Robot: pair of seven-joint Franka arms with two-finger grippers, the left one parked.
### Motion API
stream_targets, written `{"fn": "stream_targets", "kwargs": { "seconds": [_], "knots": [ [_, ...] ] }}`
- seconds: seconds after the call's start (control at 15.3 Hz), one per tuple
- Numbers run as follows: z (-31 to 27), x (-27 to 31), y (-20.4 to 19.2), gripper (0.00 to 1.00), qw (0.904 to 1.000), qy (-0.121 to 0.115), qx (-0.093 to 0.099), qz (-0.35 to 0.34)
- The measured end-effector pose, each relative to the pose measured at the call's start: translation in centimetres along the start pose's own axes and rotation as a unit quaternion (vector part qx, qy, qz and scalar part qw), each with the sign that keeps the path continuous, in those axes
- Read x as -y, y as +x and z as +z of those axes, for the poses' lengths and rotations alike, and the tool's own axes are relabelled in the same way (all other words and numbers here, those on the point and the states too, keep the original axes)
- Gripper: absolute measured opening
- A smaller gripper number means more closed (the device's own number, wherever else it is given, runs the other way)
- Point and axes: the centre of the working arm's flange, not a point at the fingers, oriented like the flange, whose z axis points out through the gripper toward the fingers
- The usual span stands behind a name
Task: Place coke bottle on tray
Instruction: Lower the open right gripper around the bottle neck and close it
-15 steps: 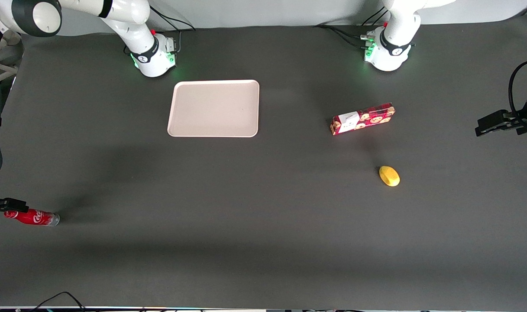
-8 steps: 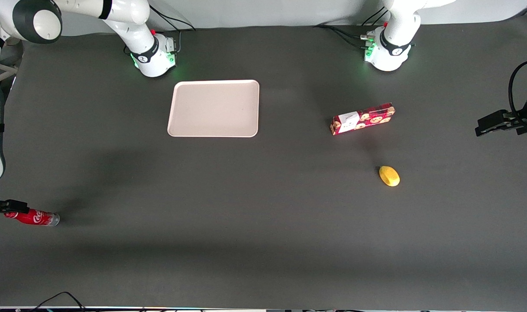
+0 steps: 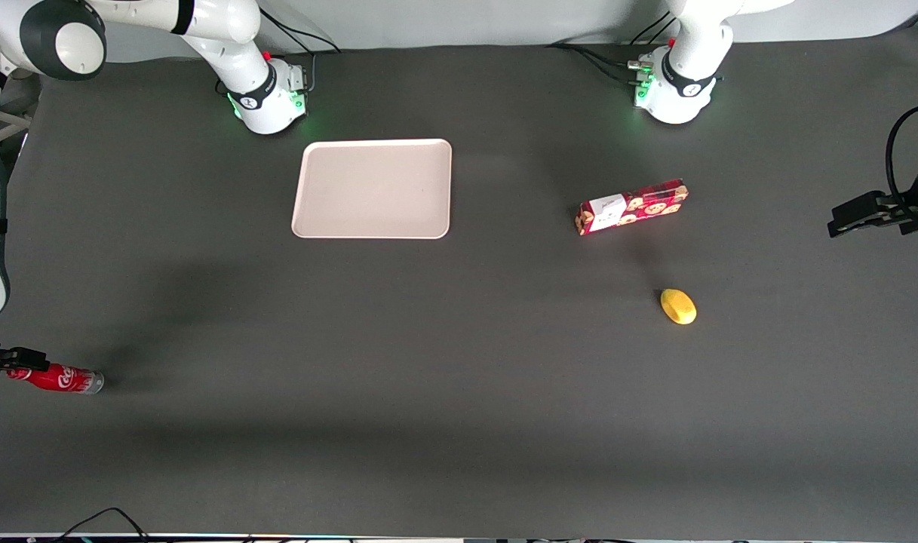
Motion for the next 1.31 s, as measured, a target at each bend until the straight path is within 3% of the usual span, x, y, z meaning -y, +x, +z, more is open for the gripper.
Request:
{"fn": "stream_targets", "kwargs": {
  "seconds": [0.13,0.46,1.11,1.31],
  "knots": [
    [0.23,0.01,0.02,0.84,1.0000,0.000,0.000,0.000],
    [0.47,0.05,0.05,0.82,1.0000,0.001,0.000,0.000],
    [0.64,0.32,0.24,0.67,1.0000,0.003,-0.001,-0.002],
    [0.59,0.37,0.33,0.41,1.0000,0.003,-0.002,-0.003]
  ]
}}
